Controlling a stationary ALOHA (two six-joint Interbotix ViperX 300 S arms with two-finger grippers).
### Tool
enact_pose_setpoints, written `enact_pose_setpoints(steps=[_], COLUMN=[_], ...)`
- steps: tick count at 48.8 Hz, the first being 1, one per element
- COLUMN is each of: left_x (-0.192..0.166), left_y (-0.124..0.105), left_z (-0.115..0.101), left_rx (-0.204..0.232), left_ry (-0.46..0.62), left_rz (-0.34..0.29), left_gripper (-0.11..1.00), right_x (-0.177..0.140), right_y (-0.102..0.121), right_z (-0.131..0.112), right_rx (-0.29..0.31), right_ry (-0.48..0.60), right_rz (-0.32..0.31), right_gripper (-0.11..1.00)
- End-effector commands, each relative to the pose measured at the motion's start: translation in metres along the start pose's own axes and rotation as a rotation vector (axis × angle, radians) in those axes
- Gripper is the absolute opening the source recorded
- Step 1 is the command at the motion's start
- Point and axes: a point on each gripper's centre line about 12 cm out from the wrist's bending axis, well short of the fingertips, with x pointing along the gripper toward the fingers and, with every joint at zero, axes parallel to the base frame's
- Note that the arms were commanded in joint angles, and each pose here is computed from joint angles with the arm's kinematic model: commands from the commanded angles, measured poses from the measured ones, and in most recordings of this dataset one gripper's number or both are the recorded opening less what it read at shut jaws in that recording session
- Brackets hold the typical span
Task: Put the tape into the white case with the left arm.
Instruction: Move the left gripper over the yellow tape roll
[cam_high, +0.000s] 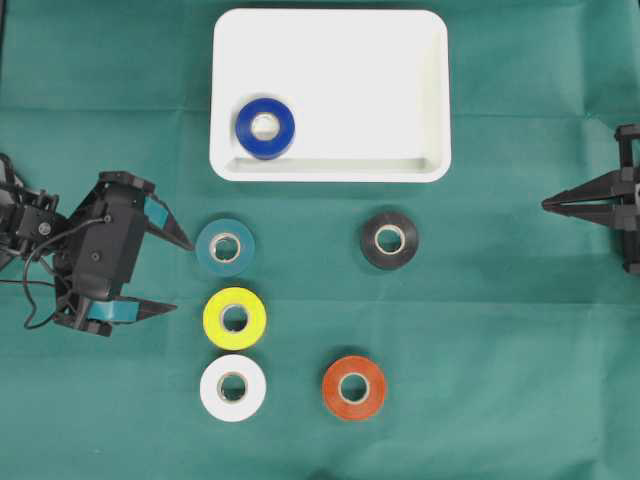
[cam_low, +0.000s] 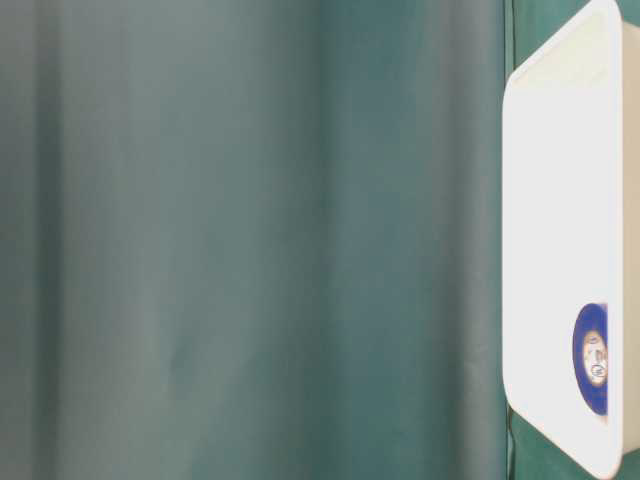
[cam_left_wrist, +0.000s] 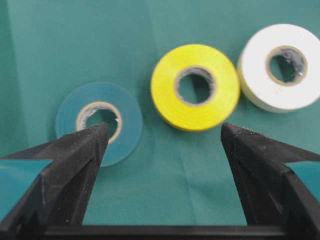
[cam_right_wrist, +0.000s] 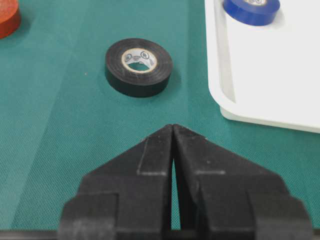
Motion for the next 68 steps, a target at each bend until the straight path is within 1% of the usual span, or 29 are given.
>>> enact_pose_setpoints(steps=[1,15,25,33,54,68], left_x=[-0.003,-0.002,0.004,0.014,0.047,0.058], left_y=[-0.002,-0.002,-0.002,-0.004,-0.008,-0.008], left_z=[0.004,0.005,0.007,0.014,0.037,0.040], left_rx=[0.004,0.007,0.011,0.023,0.030,0.031], left_ry=[-0.018,-0.023,-0.014,-0.011,0.015,0.035], left_rz=[-0.004,-0.004,-0.005,-0.010,-0.016,-0.016], left_gripper=[0.93,0.93,0.93,0.93,0.93,0.93], right_x=[0.001,0.001,0.001,0.001,0.001,0.001], right_y=[0.000,0.000,0.000,0.000,0.000,0.000], right_z=[0.005,0.005,0.005,0.005,0.005,0.005], right_rx=[0.002,0.000,0.002,0.002,0.002,0.002], right_ry=[-0.012,-0.012,-0.012,-0.012,-0.012,-0.014], right_rz=[-0.001,-0.001,-0.001,-0.001,-0.001,-0.001], right_gripper=[-0.09,-0.09,-0.09,-0.09,-0.09,-0.09])
